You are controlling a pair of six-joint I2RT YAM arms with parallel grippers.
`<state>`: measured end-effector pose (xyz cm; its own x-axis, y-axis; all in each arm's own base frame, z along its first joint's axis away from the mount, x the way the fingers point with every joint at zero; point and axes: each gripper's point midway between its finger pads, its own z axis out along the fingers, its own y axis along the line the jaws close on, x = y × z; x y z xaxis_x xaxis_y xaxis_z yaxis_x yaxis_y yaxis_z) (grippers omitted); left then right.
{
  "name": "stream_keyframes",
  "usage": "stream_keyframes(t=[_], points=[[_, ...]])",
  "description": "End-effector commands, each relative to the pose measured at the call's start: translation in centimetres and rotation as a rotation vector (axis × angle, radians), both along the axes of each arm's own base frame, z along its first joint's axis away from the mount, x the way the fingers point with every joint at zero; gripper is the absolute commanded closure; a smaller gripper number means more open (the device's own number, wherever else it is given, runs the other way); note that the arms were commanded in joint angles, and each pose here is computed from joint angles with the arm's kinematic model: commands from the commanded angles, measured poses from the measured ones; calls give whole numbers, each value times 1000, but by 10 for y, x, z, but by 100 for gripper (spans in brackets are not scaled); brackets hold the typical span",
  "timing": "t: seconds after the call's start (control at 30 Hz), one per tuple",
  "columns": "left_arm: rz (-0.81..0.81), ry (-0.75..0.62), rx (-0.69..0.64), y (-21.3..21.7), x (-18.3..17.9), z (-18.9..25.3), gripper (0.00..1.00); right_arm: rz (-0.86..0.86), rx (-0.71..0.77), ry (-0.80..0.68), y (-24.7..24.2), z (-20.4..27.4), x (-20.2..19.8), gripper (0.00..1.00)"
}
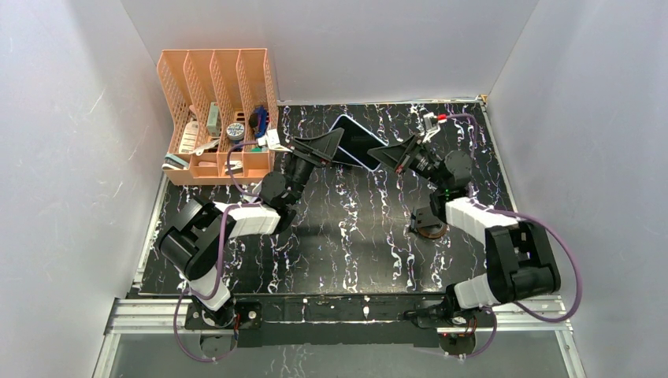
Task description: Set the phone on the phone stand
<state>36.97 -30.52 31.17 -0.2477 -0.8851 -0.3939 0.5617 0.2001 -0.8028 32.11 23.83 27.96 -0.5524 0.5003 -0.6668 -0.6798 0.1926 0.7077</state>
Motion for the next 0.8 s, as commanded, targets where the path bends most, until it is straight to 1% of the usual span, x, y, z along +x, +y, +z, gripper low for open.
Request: stream_keyframes(t=[0.0,0.03,0.07,0.1,0.23,0.3,0.37,0.43,0.53,0.57,0.63,0.67,0.7,0.77], points=[[30,-228,-132,31,-28,61,2,-57,-91,-125,-20,49,4,99],[32,-233,-119,31,-28,59,2,-72,-136,-105,-24,49,5,99],[34,-244,-104,32,-30,60,2,-93,-177,-110,-29,60,5,99],[39,-253,-86,32,-30,59,2,-117,-248,-104,-34,58,6,99],[59,-307,-2,32,-33,57,2,-217,-465,3,-58,59,3,99],[53,-337,41,31,-33,55,3,-245,-549,79,-70,53,-4,99],[24,-376,94,26,-35,52,7,-252,-622,169,-79,44,-14,99],[4,-392,148,21,-34,47,8,-256,-690,265,-88,31,-24,99],[-38,-423,270,12,-32,37,8,-229,-768,417,-98,13,-43,99],[-42,-418,312,11,-29,31,7,-207,-798,489,-101,3,-52,99],[-47,-414,386,14,-23,19,5,-186,-848,592,-107,-13,-67,96],[-54,-413,415,15,-22,14,5,-182,-875,639,-111,-20,-73,96],[-61,-409,434,18,-20,9,5,-186,-898,684,-116,-27,-79,99],[-71,-405,458,24,-17,3,5,-222,-921,747,-124,-35,-87,99]])
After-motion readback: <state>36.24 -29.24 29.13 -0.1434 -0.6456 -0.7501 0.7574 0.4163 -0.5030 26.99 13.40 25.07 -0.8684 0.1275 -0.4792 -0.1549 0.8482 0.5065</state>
